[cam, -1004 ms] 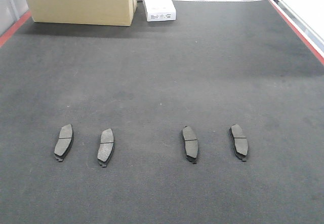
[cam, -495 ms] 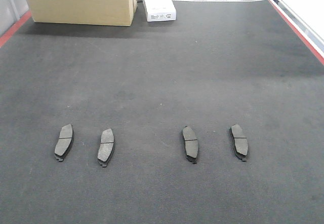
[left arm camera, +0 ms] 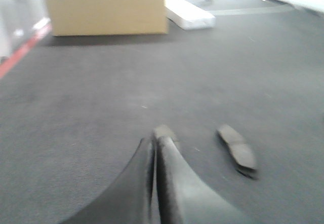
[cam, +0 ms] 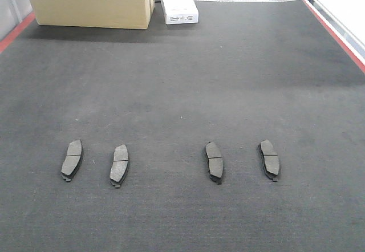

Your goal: Move and align brake pads A on conveyor

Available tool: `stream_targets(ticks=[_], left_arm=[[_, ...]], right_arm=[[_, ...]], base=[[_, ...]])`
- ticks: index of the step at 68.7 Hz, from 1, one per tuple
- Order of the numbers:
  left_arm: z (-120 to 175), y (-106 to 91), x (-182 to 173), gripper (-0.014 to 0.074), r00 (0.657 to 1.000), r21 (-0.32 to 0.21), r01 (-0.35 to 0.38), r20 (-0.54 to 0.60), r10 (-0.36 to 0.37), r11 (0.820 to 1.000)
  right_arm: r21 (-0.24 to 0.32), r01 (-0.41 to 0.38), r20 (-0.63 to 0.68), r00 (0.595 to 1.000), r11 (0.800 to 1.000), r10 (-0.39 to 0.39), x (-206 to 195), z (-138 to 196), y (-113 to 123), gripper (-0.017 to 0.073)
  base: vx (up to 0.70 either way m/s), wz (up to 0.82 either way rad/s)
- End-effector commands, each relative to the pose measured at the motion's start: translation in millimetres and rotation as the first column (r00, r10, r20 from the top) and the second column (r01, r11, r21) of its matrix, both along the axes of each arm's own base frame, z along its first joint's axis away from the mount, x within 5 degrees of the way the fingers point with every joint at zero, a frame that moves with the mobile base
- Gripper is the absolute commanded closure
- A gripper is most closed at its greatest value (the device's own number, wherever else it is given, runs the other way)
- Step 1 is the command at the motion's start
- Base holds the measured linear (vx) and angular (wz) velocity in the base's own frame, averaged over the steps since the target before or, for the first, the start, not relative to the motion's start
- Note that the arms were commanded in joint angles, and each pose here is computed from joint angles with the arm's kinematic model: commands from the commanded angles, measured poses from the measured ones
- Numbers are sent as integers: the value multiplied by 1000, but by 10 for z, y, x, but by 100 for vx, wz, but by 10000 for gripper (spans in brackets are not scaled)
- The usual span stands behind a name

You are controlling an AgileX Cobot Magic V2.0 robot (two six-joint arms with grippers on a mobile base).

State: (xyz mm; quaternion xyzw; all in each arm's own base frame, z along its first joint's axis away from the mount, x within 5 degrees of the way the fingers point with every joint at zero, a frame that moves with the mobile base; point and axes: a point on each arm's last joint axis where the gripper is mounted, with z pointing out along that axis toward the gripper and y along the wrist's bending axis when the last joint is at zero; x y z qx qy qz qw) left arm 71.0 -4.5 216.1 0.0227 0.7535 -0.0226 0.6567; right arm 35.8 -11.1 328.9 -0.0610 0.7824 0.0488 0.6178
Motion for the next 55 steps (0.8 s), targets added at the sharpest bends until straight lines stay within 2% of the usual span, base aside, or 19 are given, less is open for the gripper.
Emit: stream_targets(ticks=[1, 8, 16, 28, 55], left_arm=[[13, 21, 23, 601, 987, -65, -31, 154, 41, 997], [-107, 45, -54, 601, 970, -84, -57, 229, 75, 995], [-107, 56, -161, 601, 960, -49, -79, 267, 90, 996], [-148, 57, -152, 601, 970, -48, -82, 223, 91, 995], [-142, 57, -153, 601, 971, -48, -83, 221, 91, 995]], right_arm=[[-14, -5, 78, 997, 1000, 6, 12, 122, 6, 571], [-14, -5, 79, 997, 1000, 6, 12, 123, 6, 571], [-14, -5, 79, 997, 1000, 6, 12, 123, 6, 571], [-14, -6, 78, 997, 1000, 7, 13, 114, 8, 571], [-15, -5, 77, 997, 1000, 6, 13, 114, 7, 571]], base=[[0, 0], [0, 0], [0, 0], [0, 0], [0, 0]])
